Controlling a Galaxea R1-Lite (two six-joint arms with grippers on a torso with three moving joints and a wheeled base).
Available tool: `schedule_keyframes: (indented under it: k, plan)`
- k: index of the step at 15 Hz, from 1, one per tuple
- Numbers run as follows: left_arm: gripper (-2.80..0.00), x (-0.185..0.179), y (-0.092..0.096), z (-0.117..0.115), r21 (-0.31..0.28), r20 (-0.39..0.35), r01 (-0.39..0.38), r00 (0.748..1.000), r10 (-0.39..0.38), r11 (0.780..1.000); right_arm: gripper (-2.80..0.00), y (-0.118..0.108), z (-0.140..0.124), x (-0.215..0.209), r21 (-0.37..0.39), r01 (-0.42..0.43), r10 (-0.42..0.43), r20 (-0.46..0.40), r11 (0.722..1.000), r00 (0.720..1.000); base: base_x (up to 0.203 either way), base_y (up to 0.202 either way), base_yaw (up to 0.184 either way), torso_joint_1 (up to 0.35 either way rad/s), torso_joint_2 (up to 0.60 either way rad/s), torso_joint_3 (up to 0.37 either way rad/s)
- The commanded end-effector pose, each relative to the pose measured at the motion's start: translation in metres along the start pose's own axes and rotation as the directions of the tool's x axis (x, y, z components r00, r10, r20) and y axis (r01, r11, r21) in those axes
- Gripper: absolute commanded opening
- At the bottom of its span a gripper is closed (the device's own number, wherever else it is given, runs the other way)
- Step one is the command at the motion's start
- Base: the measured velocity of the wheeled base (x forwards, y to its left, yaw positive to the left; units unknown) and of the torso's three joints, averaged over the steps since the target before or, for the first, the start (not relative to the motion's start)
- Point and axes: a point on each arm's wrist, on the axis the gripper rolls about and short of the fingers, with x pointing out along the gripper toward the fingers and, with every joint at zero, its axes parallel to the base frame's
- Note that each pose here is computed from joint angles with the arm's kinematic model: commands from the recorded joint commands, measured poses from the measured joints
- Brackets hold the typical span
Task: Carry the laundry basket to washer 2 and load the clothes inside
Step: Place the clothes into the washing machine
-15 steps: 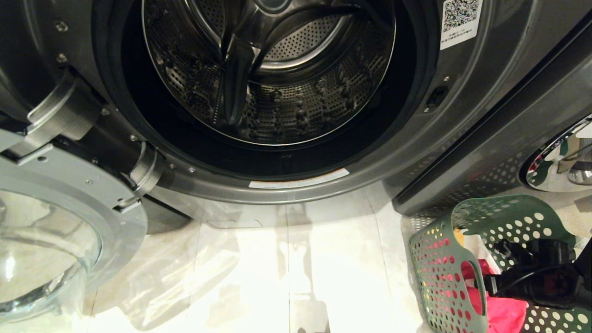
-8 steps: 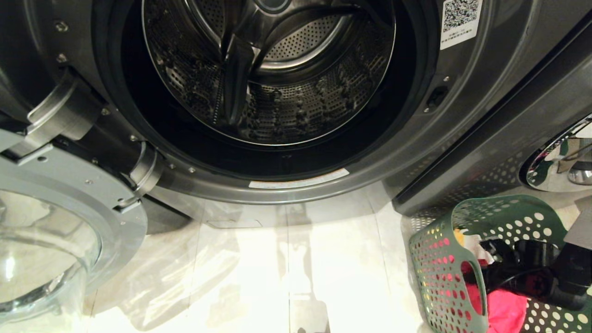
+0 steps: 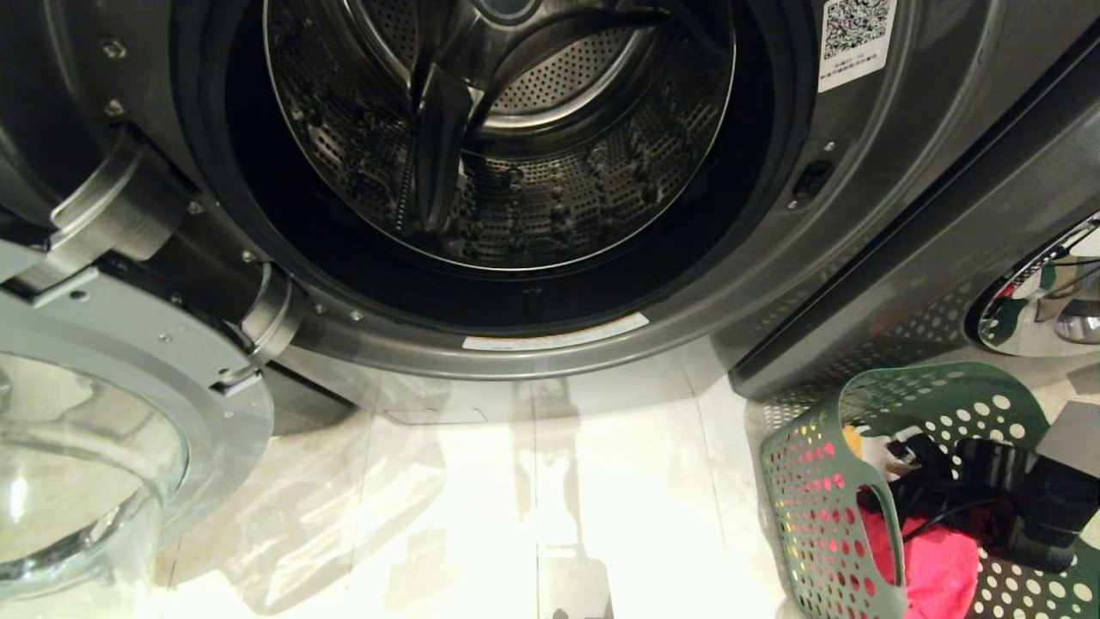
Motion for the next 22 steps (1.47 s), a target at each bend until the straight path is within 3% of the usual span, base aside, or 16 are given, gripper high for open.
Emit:
schedule_keyframes:
  k: [1, 11, 14, 21, 22]
  plan:
    - [-2.8, 0.001, 0.0, -0.002, 0.0, -0.009, -0.001, 1.0, 0.001, 1.0, 0.0, 0.001, -0.014, 0.01, -0.003, -0.005, 0.005, -0.001, 1.0, 1.0, 0.0, 0.0, 0.0, 0.0, 0.0, 0.0]
    - [-2.8, 0.001, 0.0, -0.002, 0.0, -0.009, -0.001, 1.0, 0.001, 1.0, 0.0, 0.0, -0.051, 0.047, 0.054, 0.032, -0.038, 0.097, 0.998, 0.995, 0.0, 0.0, 0.0, 0.0, 0.0, 0.0]
    - [-2.8, 0.001, 0.0, -0.002, 0.0, -0.009, -0.001, 1.0, 0.001, 1.0, 0.0, -0.001, -0.047, 0.054, 0.095, 0.031, -0.042, 0.118, 0.995, 0.992, 0.0, 0.0, 0.0, 0.0, 0.0, 0.0]
    - [-2.8, 0.001, 0.0, -0.002, 0.0, -0.009, -0.001, 1.0, 0.001, 1.0, 0.0, 0.012, -0.051, 0.062, 0.093, 0.032, -0.044, 0.131, 0.995, 0.99, 0.0, 0.0, 0.0, 0.0, 0.0, 0.0]
    - [-2.8, 0.001, 0.0, -0.002, 0.0, -0.009, -0.001, 1.0, 0.001, 1.0, -2.8, 0.012, -0.052, 0.063, 0.092, 0.031, -0.043, 0.133, 0.995, 0.99, 0.0, 0.0, 0.0, 0.0, 0.0, 0.0]
